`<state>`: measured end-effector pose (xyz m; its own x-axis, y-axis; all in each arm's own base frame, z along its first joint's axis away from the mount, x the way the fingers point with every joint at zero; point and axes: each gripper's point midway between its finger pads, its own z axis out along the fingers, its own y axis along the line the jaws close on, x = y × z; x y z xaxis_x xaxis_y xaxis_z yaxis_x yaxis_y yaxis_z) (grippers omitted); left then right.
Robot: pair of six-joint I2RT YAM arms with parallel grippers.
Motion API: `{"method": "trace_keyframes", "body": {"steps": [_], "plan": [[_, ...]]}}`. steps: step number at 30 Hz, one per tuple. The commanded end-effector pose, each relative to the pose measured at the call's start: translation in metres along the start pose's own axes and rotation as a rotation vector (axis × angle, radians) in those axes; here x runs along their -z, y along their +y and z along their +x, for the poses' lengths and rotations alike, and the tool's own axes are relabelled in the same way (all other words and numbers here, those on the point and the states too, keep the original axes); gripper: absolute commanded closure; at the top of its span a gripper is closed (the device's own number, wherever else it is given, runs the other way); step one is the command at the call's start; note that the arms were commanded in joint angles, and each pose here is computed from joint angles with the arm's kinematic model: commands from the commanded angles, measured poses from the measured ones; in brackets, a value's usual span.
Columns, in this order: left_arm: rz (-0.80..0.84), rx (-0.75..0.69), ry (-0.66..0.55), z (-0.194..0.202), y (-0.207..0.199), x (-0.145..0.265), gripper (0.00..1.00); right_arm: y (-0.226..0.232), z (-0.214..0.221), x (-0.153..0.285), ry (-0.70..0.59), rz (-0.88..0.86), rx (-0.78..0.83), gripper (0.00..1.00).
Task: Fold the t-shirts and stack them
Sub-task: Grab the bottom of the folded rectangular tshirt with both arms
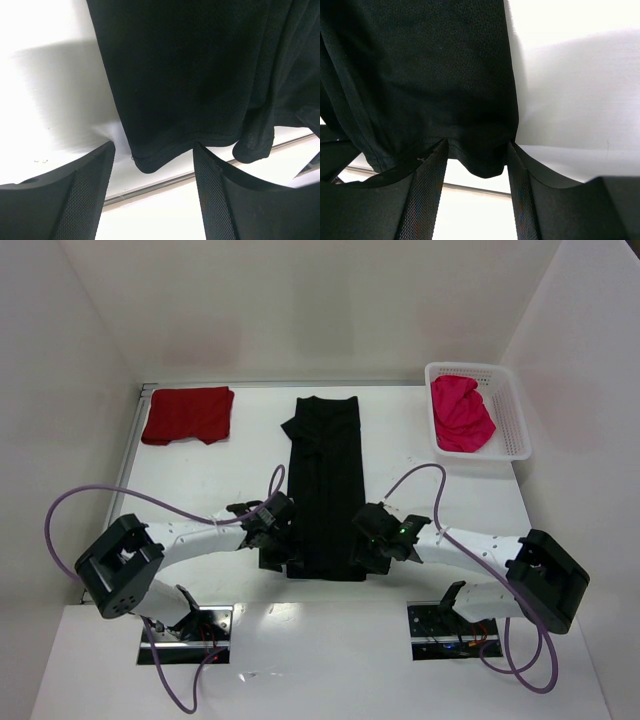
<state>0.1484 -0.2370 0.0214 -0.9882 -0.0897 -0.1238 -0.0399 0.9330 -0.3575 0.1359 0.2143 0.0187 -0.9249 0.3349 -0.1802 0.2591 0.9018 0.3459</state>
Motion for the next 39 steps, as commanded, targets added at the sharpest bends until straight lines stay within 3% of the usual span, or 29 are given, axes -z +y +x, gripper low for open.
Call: {"method": "trace_keyframes", "body": {"steps": [1, 7, 8, 11, 15, 16, 20, 22, 33, 39], "plan": [[-0.011, 0.009, 0.012, 0.003, -0.001, -0.008, 0.28, -0.004, 0.001, 0.000, -0.006, 0.012, 0.015, 0.44], [-0.018, 0.010, 0.017, 0.004, 0.000, -0.010, 0.33, -0.010, 0.006, -0.003, 0.009, 0.019, 0.016, 0.48], [-0.018, 0.010, 0.017, 0.004, 0.000, -0.010, 0.38, -0.012, 0.007, -0.005, 0.014, 0.030, 0.016, 0.49], [-0.025, 0.012, 0.023, 0.005, 0.002, -0.011, 0.45, -0.011, 0.006, -0.007, 0.014, 0.030, 0.027, 0.62], [-0.018, 0.010, 0.017, 0.002, -0.002, -0.010, 0.59, -0.008, 0.005, -0.006, 0.010, 0.022, 0.036, 0.79], [-0.018, 0.010, 0.017, 0.002, -0.002, -0.010, 0.68, -0.008, 0.005, -0.006, 0.010, 0.022, 0.036, 0.85], [-0.024, 0.003, 0.026, 0.006, -0.001, -0.010, 0.92, -0.006, 0.004, -0.002, 0.008, 0.016, 0.045, 0.96], [-0.022, 0.003, 0.024, 0.005, -0.003, -0.006, 0.98, 0.000, 0.001, 0.005, -0.002, -0.008, 0.044, 0.99], [0.095, -0.026, -0.003, 0.019, -0.021, 0.055, 1.00, 0.037, 0.004, 0.055, 0.011, -0.186, 0.092, 1.00], [0.130, -0.060, -0.096, 0.003, -0.037, 0.092, 1.00, 0.076, -0.017, 0.097, -0.081, -0.309, 0.133, 1.00]]}}
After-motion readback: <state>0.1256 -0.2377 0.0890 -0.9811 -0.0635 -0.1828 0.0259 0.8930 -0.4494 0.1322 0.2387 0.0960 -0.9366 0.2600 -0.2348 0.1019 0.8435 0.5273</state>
